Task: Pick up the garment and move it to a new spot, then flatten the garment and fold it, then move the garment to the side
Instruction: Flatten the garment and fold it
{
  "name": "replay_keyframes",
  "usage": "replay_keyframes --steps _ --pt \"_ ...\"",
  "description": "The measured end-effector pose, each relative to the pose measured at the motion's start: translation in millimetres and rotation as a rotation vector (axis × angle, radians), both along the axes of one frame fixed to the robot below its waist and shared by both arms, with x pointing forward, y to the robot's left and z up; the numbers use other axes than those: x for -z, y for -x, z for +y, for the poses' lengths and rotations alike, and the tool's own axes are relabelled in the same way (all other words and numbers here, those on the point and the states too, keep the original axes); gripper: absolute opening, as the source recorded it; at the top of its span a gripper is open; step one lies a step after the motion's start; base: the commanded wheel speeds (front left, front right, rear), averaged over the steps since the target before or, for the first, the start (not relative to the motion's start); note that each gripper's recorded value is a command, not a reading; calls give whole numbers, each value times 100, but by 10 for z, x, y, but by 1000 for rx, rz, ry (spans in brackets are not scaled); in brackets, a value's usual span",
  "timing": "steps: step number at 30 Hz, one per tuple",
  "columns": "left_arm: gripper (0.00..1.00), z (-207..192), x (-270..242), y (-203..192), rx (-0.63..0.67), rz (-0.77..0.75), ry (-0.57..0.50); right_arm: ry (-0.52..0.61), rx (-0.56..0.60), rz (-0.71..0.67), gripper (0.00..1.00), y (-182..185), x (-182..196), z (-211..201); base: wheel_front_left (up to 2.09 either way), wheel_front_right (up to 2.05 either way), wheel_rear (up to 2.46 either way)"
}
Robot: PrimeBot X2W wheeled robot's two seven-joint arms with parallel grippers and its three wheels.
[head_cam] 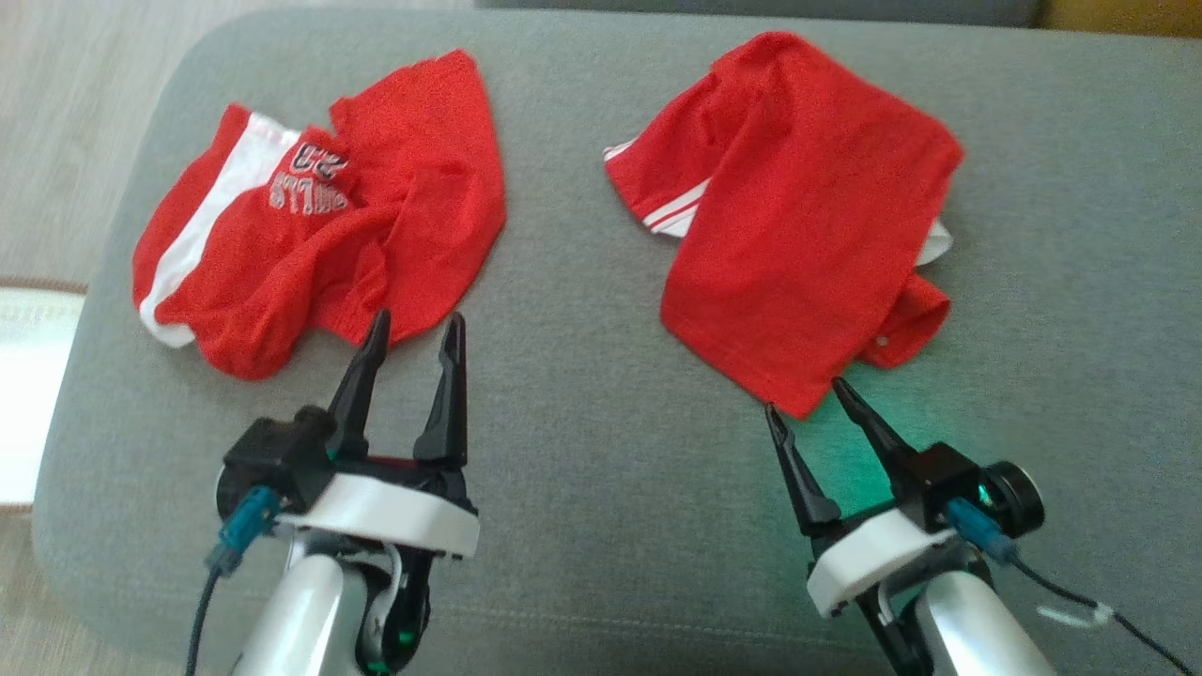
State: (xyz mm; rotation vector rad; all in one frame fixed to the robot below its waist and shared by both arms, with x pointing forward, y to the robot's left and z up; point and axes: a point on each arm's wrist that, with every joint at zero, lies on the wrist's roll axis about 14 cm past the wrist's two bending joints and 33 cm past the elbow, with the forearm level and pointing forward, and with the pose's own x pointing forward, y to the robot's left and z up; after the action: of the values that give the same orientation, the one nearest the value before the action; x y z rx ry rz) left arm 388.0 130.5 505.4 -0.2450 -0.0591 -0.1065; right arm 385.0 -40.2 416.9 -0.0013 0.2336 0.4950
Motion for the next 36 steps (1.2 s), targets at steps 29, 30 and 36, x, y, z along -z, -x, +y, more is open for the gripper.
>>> replay_keyframes --steps 29,30,36 --pt "100 122 -64 -83 -33 -13 8 56 -120 7 0 -295 105 346 0 0 0" --pt "100 132 -83 -55 -39 -18 10 40 -138 -20 0 -283 5 415 0 0 0" --pt "100 230 -310 67 -83 -80 24 -60 -271 -258 0 -357 -949 921 0 0 0"
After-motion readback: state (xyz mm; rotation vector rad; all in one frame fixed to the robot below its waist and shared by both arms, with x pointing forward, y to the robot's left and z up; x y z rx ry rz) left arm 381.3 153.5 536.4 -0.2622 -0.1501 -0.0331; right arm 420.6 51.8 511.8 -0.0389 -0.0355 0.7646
